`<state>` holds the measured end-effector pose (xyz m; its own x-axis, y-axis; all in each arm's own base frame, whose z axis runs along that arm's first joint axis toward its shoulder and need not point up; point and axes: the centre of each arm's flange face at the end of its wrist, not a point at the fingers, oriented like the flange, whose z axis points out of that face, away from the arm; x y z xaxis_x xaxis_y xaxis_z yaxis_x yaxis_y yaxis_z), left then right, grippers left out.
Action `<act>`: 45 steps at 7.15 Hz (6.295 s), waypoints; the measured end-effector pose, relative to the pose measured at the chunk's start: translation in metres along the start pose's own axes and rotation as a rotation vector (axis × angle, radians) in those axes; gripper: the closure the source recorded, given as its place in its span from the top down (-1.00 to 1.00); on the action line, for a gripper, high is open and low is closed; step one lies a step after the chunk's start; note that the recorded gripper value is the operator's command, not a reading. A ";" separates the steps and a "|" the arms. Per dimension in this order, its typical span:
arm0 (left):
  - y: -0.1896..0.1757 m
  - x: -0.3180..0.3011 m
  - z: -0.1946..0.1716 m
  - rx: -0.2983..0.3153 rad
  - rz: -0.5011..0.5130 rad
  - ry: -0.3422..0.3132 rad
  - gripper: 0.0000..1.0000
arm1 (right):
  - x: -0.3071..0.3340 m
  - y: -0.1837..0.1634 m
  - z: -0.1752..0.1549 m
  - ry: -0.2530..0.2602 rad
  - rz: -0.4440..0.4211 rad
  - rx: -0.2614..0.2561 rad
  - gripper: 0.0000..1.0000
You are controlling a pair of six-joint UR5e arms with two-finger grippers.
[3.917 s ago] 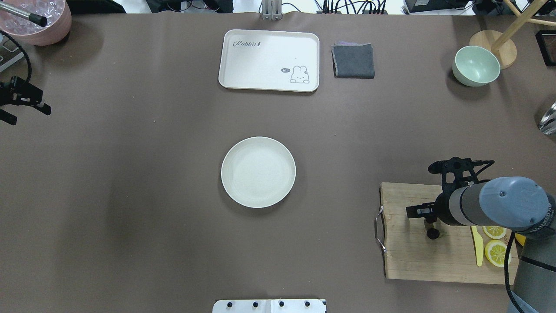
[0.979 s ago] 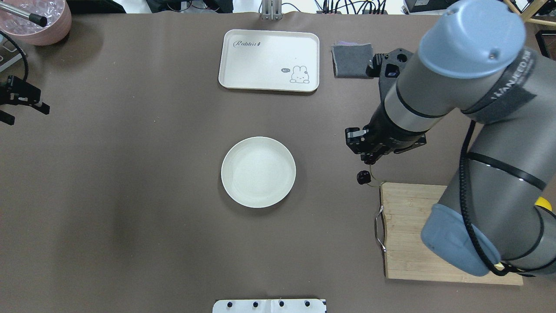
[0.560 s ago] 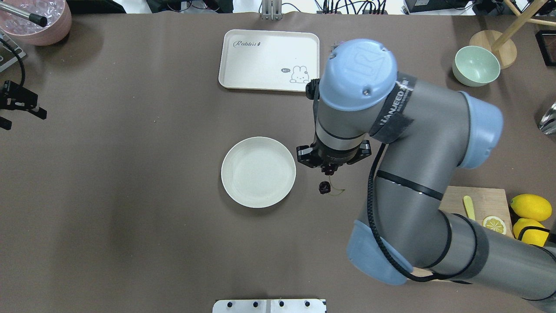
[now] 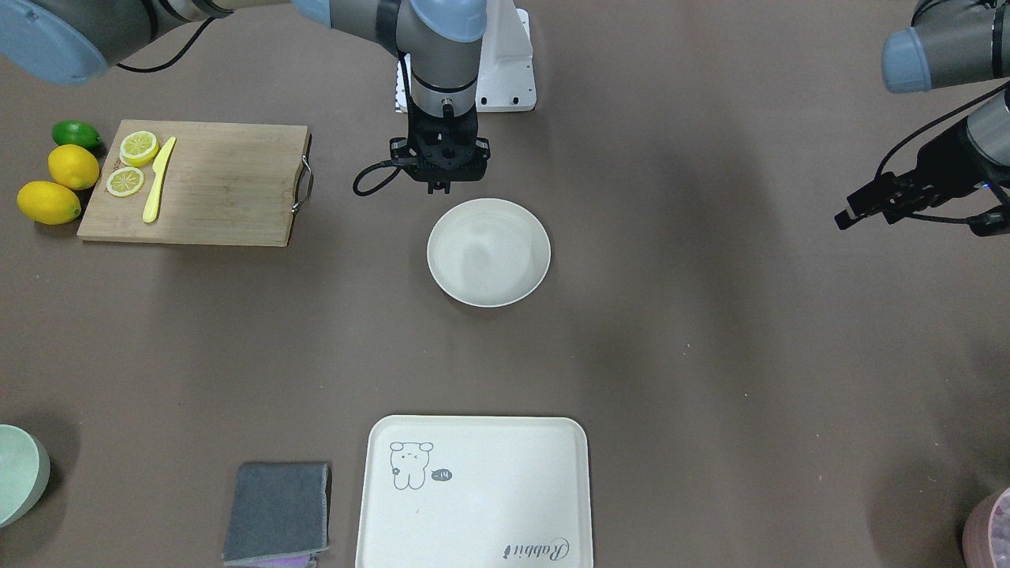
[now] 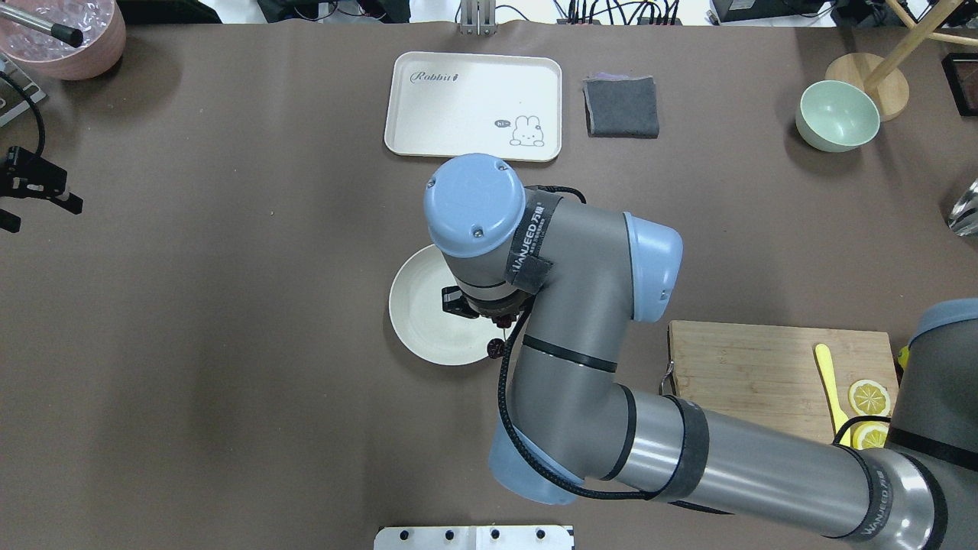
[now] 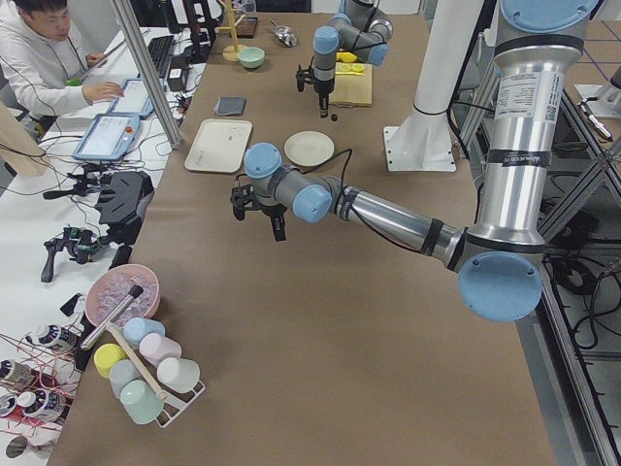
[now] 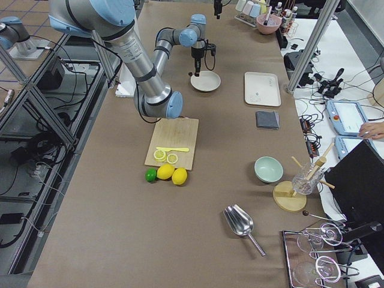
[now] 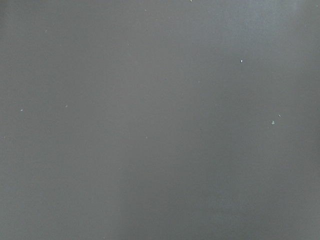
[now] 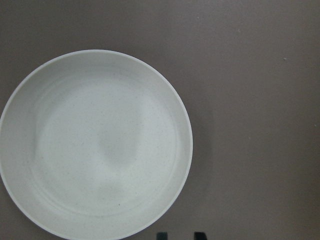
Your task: Place red cherry on plate
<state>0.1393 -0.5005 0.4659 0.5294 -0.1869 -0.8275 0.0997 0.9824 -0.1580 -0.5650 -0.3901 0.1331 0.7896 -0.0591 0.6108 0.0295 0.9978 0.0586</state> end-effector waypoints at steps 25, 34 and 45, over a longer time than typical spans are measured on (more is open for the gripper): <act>0.022 -0.056 0.014 -0.037 0.113 -0.028 0.93 | 0.174 -0.068 -0.034 0.003 -0.048 -0.013 1.00; 0.033 -0.146 0.014 -0.067 0.213 -0.068 0.94 | 0.463 -0.098 -0.012 0.049 -0.179 -0.121 1.00; -0.018 -0.277 -0.065 -0.032 0.167 -0.150 0.95 | 0.711 -0.123 -0.030 -0.131 -0.191 -0.116 1.00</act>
<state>-0.0641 -0.4662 0.6626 0.6560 -0.0167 -0.7546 -0.0252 0.9987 -0.0440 0.0109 -0.5542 0.5360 0.6771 -0.2427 0.6948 0.2465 0.9643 0.0967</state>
